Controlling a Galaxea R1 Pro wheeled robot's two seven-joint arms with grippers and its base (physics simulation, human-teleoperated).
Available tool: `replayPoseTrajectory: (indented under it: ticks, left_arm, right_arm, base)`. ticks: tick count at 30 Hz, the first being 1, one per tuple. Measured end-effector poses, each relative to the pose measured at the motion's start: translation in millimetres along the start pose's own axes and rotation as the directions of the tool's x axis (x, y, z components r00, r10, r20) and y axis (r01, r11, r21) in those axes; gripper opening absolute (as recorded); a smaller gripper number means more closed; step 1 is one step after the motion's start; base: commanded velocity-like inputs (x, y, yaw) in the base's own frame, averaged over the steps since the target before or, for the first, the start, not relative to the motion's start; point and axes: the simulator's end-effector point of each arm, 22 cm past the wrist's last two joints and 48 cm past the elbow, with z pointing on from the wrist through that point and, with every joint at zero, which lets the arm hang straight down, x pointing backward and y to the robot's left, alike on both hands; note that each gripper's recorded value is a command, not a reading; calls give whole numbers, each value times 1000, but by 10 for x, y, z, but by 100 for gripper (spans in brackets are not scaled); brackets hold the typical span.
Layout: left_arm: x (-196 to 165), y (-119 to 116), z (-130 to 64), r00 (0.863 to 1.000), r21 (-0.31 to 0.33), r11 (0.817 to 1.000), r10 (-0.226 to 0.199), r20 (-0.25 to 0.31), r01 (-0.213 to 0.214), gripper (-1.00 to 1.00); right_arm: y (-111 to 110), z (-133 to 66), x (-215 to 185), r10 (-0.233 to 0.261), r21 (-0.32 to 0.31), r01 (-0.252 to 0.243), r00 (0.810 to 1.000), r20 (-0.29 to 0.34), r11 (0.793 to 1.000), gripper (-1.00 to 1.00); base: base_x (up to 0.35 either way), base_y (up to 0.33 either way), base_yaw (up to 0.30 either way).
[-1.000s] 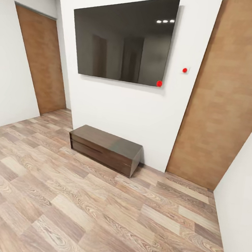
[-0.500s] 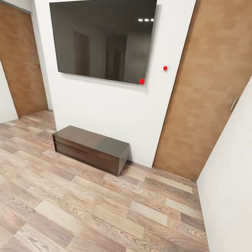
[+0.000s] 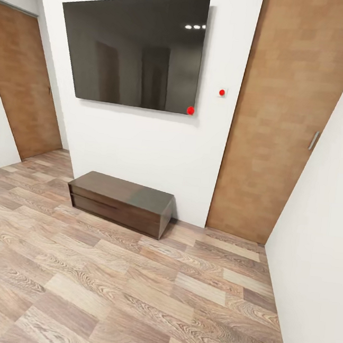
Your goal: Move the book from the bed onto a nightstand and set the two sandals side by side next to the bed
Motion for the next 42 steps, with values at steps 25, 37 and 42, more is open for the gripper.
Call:
replayPoseTrajectory:
  ticks: [25,37,42]
  left_arm:
    - [0,0,0,1000,0,1000,0,0,0,100]
    - [-230,-8,20,999,0,1000,1,36,-1,100]
    - [-670,-5,95,1000,0,1000,2,24,-2,100]
  right_arm:
    - [-8,0,1,13,2,-13,1000,0,1000,100]
    - [-9,0,2,13,2,-13,1000,-1,1000,100]
    - [-15,0,2,14,3,-14,1000,-1,1000,100]
  base:
    - [0,0,0]
    - [0,0,0]
    - [0,0,0]
